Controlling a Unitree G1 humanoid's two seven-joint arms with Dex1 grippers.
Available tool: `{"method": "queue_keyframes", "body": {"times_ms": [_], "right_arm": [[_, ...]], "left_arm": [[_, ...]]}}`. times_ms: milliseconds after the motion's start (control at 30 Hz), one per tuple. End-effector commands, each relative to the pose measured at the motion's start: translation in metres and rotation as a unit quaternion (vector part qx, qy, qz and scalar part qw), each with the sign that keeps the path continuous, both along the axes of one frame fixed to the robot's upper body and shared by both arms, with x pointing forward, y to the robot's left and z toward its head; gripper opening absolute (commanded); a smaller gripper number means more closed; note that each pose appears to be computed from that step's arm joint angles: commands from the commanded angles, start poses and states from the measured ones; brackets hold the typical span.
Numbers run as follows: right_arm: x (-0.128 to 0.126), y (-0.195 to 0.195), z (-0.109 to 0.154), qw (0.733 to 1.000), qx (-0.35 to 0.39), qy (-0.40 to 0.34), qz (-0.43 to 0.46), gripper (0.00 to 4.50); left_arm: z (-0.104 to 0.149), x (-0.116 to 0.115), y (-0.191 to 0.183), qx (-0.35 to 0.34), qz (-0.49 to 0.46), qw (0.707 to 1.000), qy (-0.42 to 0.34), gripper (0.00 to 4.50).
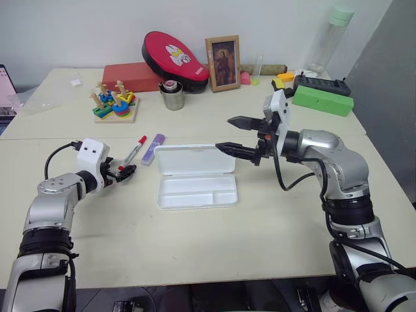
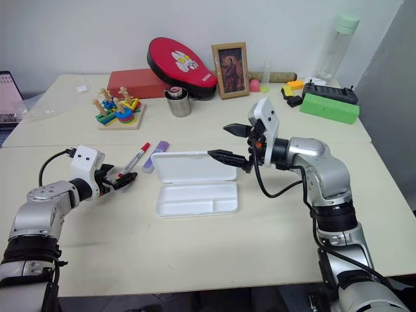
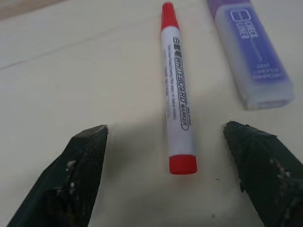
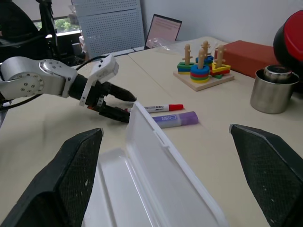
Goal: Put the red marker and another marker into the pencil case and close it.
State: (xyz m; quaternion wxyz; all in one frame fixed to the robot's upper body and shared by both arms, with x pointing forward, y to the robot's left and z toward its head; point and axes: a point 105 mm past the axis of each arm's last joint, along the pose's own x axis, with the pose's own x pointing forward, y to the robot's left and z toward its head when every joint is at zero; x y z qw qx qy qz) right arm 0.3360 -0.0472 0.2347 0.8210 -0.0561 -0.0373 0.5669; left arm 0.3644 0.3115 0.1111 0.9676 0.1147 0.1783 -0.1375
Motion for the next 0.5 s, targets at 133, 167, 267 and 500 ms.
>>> {"method": "queue_keyframes", "body": {"times_ms": [133,167,267,500], "right_arm": [[-0.008,-0.003,0.031,0.998,0.031,-0.053,0.001,4.5],[-0.009,-0.002,0.032,0.998,0.034,-0.055,0.005,4.5],[-0.014,0.001,0.035,0.997,0.04,-0.059,0.015,4.5],[-0.021,0.004,0.041,0.996,0.061,-0.053,0.043,4.5]], "left_arm": [[-0.006,0.002,0.008,0.013,0.009,1.0,0.016,2.58],[-0.006,0.002,0.008,0.012,0.011,1.0,0.016,2.33],[-0.007,0.002,0.01,0.01,0.015,1.0,0.016,1.74],[-0.016,-0.002,0.021,0.007,0.05,0.999,0.014,0.49]]}}
